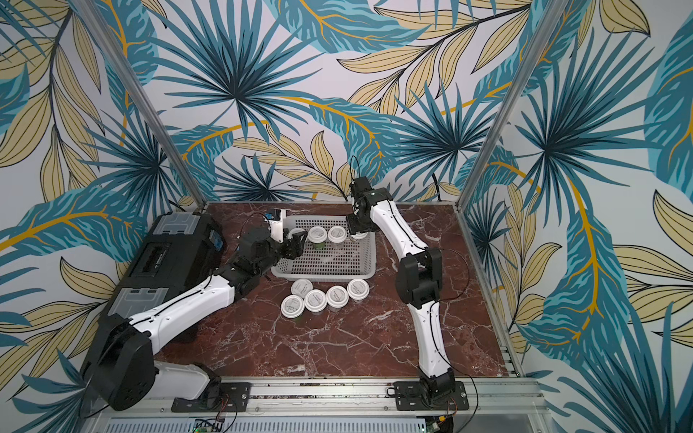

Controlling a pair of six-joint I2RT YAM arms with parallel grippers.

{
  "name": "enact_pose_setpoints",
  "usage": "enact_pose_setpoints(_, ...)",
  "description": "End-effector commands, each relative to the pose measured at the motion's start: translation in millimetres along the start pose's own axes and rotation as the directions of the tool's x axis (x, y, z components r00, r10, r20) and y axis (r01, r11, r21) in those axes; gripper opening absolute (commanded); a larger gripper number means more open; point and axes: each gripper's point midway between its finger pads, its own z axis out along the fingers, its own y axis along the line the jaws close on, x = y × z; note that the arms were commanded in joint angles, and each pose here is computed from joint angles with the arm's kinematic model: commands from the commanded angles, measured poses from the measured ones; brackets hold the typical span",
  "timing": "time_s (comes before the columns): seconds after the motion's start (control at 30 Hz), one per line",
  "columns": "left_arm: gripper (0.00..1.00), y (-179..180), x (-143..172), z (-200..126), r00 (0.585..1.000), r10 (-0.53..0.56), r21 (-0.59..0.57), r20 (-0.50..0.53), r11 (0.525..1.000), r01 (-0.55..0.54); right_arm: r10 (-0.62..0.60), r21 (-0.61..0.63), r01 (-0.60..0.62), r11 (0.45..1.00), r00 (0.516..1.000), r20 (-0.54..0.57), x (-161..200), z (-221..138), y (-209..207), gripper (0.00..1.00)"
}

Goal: Put the yogurt in the basket
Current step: Place the yogurt in the basket.

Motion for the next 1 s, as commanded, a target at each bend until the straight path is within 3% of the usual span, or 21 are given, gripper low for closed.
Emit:
enact_pose_setpoints(0.0,0.72,1.8,-0.2,1.0,1.000,0.010,0.003,0.008,1.000,-0.010,-0.005,-0.006,0.005,1.000,1.000,-0.001,-2.7,11.0,0.8,0.63)
enact_pose_setpoints(0.57,0.72,2.4,-1.4,-0.9,1.000,0.010,0.000,0.013,1.000,-0.010,0.017,-0.032,-0.018,0.999,1.000,-0.005,-5.6,34.7,0.9,0.64)
enact_pose_setpoints(0.97,0.72,2.5,-0.5,-0.8,1.000,0.010,0.001,0.011,1.000,-0.010,0.032,-0.051,-0.031,0.998,0.999,0.021,-13.0,36.0,4.3,0.80)
